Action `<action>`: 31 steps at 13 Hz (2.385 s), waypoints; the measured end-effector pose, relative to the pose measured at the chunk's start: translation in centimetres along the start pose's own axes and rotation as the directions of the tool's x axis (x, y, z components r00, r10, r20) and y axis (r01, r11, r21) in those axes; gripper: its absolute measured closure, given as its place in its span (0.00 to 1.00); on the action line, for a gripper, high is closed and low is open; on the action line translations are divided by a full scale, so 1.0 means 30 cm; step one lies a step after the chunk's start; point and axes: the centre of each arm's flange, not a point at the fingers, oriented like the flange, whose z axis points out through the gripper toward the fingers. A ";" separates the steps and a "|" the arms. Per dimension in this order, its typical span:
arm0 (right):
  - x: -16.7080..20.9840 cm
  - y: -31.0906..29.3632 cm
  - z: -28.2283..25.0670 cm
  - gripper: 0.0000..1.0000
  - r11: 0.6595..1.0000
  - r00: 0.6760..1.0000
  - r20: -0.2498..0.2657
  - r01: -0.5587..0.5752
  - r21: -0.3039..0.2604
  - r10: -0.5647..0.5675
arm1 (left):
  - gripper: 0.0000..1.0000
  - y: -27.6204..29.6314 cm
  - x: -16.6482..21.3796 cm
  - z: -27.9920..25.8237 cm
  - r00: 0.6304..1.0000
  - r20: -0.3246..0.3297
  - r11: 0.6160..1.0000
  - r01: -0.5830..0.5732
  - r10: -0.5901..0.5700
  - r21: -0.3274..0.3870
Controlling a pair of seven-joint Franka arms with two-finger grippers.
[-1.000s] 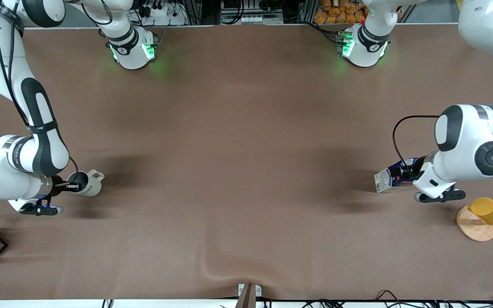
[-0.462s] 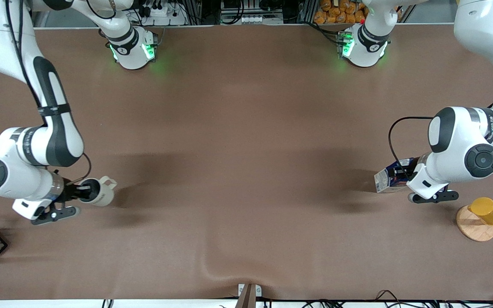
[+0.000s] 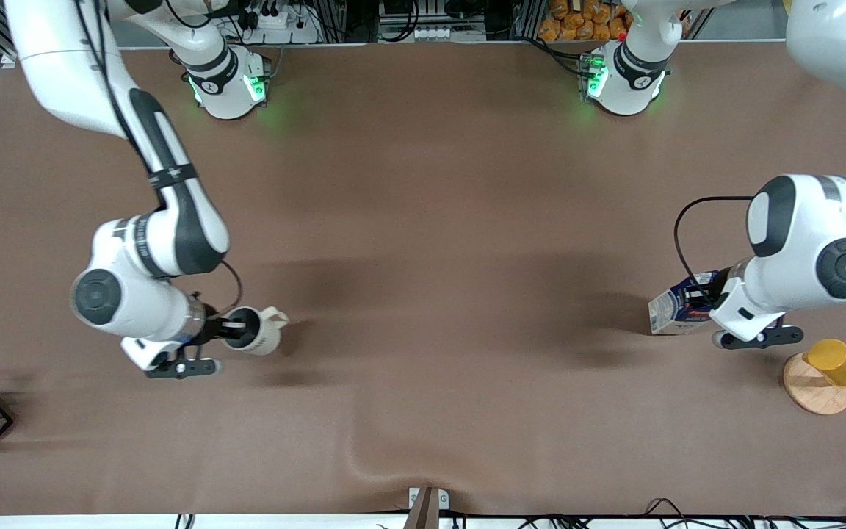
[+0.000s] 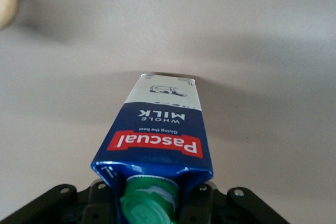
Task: Place milk next to cup
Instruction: 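Slide the mug toward the table middle with the right gripper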
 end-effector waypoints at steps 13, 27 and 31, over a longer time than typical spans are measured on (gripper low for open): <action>-0.514 -0.997 0.123 0.96 0.798 0.798 -0.005 -0.602 0.025 0.602 | 0.63 0.283 -0.226 -0.321 1.000 0.013 0.998 0.022 -0.021 -0.065; -0.488 -0.996 0.286 0.74 0.773 0.773 -0.013 -0.634 0.018 0.634 | 0.63 0.368 -0.284 -0.373 1.000 0.004 0.998 0.010 -0.009 -0.067; -0.440 -1.005 0.047 0.30 0.774 0.774 -0.010 -0.633 0.014 0.633 | 0.63 0.536 -0.366 -0.398 0.999 0.006 0.996 0.047 -0.046 -0.073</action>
